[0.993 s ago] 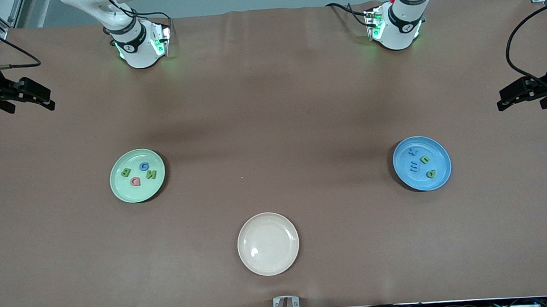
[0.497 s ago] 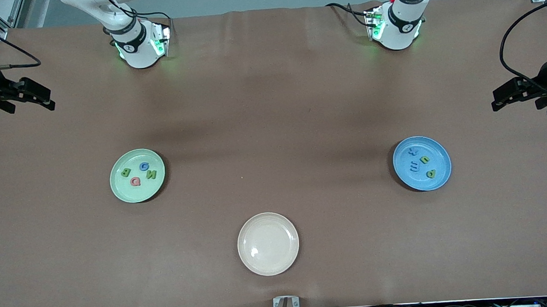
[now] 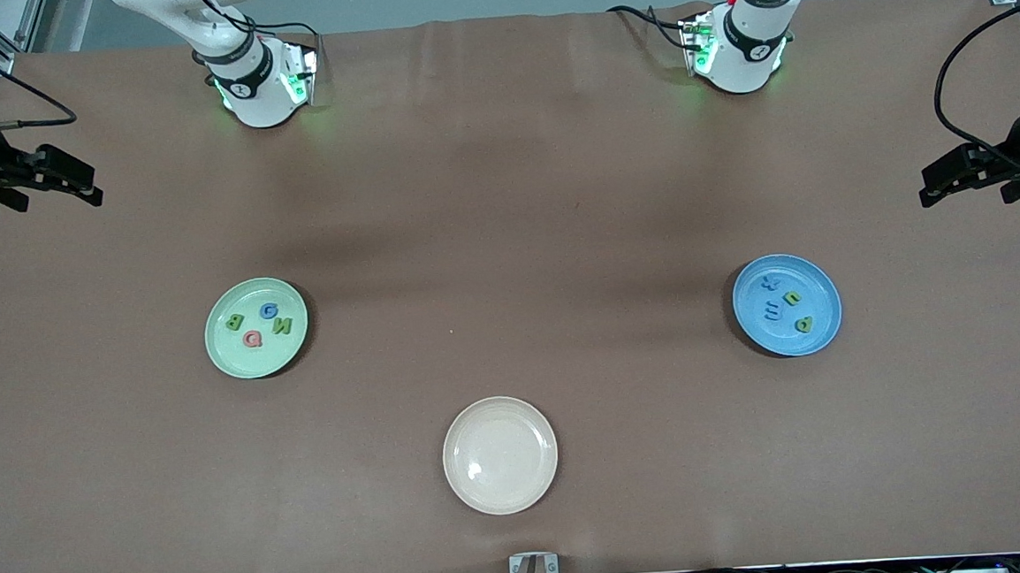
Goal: Sort upper and lower case letters into plates
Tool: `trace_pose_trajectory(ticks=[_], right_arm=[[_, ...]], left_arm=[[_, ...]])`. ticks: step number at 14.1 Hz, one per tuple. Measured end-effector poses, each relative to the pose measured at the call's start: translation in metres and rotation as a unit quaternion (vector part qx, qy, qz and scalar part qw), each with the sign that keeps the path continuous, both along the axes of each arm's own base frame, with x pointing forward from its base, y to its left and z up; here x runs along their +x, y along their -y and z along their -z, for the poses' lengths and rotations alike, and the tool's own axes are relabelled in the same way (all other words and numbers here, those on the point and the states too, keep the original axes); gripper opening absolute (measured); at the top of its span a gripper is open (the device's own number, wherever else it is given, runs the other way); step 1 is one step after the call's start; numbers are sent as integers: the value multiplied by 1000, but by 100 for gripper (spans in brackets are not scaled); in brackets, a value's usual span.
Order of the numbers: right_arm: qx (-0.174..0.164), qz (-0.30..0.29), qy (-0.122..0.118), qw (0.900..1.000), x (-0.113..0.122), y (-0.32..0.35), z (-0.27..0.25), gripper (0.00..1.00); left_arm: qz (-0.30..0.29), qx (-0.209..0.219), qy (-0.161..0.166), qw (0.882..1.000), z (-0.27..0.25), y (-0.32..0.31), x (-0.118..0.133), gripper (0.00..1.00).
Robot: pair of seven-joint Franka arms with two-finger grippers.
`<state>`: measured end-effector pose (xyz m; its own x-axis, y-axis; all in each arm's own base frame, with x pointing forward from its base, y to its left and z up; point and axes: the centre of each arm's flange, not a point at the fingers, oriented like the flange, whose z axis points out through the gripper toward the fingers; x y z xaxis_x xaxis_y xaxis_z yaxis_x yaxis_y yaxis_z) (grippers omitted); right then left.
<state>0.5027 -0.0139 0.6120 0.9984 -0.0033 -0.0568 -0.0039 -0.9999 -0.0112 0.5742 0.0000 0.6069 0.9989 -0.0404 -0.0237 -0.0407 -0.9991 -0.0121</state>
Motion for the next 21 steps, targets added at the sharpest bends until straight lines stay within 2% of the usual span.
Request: trace_pose_trajectory(ticks=[11, 21], right_arm=[[0, 0, 0, 1000, 0, 0, 0, 100], [0, 0, 0, 1000, 0, 0, 0, 100]], left_arm=[[-1, 4, 3, 1000, -4, 1, -2, 100], [-8, 1, 22, 1000, -12, -8, -18, 100]])
